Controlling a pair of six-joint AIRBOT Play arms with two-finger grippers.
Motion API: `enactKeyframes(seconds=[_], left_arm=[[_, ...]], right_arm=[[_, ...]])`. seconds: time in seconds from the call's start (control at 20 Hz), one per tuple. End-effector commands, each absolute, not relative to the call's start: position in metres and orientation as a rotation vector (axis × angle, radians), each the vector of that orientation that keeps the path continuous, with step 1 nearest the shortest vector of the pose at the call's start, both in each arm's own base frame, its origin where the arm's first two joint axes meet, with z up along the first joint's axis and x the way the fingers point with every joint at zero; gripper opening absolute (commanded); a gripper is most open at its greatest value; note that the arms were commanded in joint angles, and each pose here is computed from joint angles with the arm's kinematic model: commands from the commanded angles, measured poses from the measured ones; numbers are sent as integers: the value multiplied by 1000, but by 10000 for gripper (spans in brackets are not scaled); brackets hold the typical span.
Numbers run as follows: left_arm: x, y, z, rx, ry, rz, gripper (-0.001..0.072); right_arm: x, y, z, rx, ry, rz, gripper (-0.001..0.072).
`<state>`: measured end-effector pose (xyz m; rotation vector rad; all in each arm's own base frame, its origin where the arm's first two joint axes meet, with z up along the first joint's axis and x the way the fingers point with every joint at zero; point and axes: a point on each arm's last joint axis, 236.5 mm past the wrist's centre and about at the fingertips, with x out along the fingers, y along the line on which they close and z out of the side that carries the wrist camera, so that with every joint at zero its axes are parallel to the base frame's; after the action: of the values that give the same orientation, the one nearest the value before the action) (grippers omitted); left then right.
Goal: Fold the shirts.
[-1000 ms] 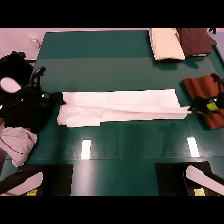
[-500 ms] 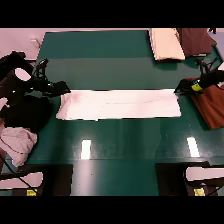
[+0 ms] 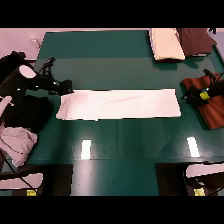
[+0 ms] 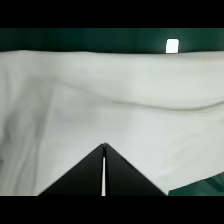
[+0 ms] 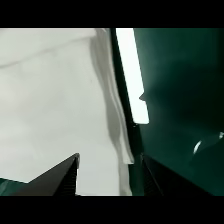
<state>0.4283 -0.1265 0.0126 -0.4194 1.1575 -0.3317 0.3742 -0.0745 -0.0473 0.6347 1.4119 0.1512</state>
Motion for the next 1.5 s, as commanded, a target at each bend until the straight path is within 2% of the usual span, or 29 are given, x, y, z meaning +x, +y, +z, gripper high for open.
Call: enactKeyframes(seconds=[0.0,0.2,0.3,0.4,0.45,0.7,1.0,1.3,1.45], left_arm=[[423,-178,16,-409,1144,-420,24],[422,-236,11,-424,1115,-473,24],[426,-262,8,-445,1102,-502,24],[430,-290,0,-429,1118,-542,24],[431,-306,-6,-415,1134,-567,24],[440,-370,-35,-376,1192,-650,24],[440,-385,-64,-375,1254,-648,24],[435,-381,-64,-342,1280,-657,24],[455,-354,-36,-258,1238,-645,24]], right_arm=[[359,-72,-70,830,1406,192,456],[374,-38,-83,892,1419,294,448],[381,-17,-85,839,1440,352,296],[389,-3,-78,766,1429,406,37],[395,1,-69,736,1412,422,14],[421,27,42,557,1240,528,14],[425,101,164,357,1016,634,14],[416,172,211,292,941,753,14],[409,208,215,277,922,810,14]])
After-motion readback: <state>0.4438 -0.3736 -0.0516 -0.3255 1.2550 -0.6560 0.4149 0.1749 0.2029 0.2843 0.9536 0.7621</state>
